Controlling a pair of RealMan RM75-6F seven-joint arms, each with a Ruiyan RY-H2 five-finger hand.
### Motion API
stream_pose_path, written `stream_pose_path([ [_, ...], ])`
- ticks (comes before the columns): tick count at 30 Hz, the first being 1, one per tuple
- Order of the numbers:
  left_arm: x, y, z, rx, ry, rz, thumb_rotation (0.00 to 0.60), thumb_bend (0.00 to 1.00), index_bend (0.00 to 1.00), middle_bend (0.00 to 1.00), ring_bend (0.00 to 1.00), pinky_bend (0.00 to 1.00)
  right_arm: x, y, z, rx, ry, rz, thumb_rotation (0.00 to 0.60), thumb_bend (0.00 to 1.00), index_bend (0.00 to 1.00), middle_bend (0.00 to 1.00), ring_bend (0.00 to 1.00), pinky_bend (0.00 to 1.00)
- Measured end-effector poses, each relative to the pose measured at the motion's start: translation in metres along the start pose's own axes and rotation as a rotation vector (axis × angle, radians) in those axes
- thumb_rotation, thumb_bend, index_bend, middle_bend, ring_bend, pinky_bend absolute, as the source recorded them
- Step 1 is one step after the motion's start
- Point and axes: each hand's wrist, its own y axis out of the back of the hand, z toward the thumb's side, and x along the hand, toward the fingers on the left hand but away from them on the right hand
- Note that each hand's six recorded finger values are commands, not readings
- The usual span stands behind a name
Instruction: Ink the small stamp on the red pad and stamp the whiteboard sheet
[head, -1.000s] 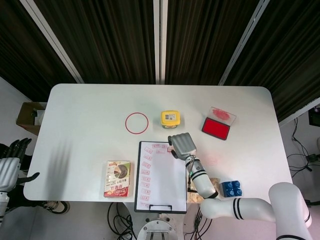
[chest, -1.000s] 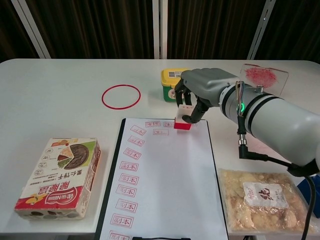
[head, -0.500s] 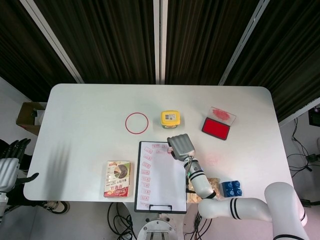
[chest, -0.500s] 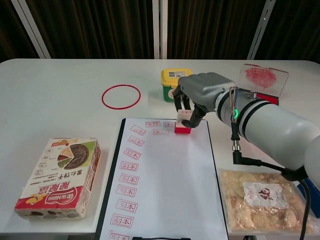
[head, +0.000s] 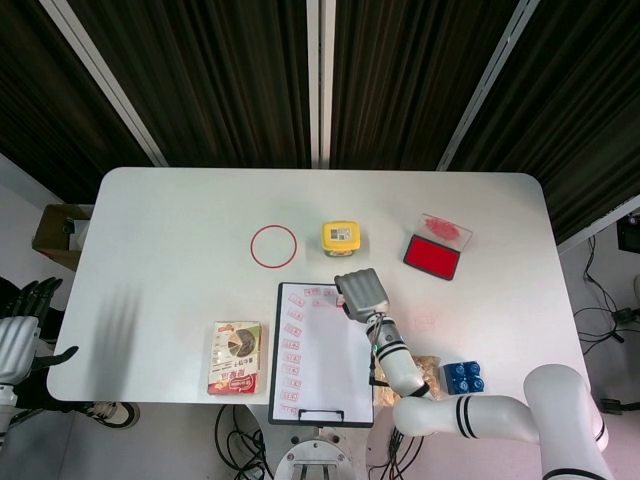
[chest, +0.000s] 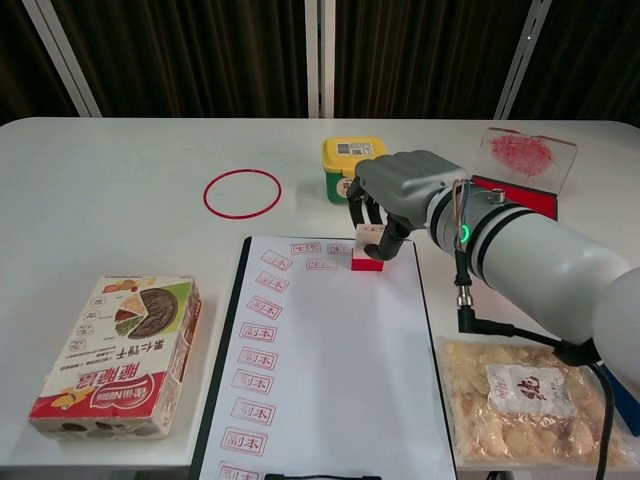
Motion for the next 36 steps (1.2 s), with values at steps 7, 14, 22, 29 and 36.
stream_pose_path([
  [7,-0.001,0.001,-0.002,0.000,0.004,0.003,0.600,0.00,0.05,0.06,0.05,0.16,-0.001,-0.006,0.002,0.005,-0.002,0.009,0.600,0.53,1.00,0.95,0.97,1.00],
  [14,-0.002,0.002,-0.004,-0.003,0.008,0.007,0.600,0.00,0.05,0.06,0.05,0.16,0.000,-0.012,0.002,0.020,0.000,0.016,0.600,0.53,1.00,0.95,0.97,1.00],
  [22,-0.001,0.001,-0.004,-0.006,0.008,0.006,0.600,0.00,0.05,0.06,0.05,0.16,-0.002,-0.015,0.003,0.029,0.000,0.021,0.600,0.53,1.00,0.95,0.97,1.00],
  [29,-0.001,0.003,-0.005,-0.004,0.010,0.011,0.600,0.00,0.05,0.06,0.05,0.16,-0.002,-0.011,0.004,0.018,0.003,0.007,0.600,0.53,1.00,0.95,0.97,1.00],
  [36,-0.002,0.004,-0.003,-0.001,0.008,0.013,0.600,0.00,0.05,0.06,0.05,0.16,0.006,0.011,0.003,-0.034,0.019,-0.043,0.600,0.53,1.00,0.95,0.97,1.00],
])
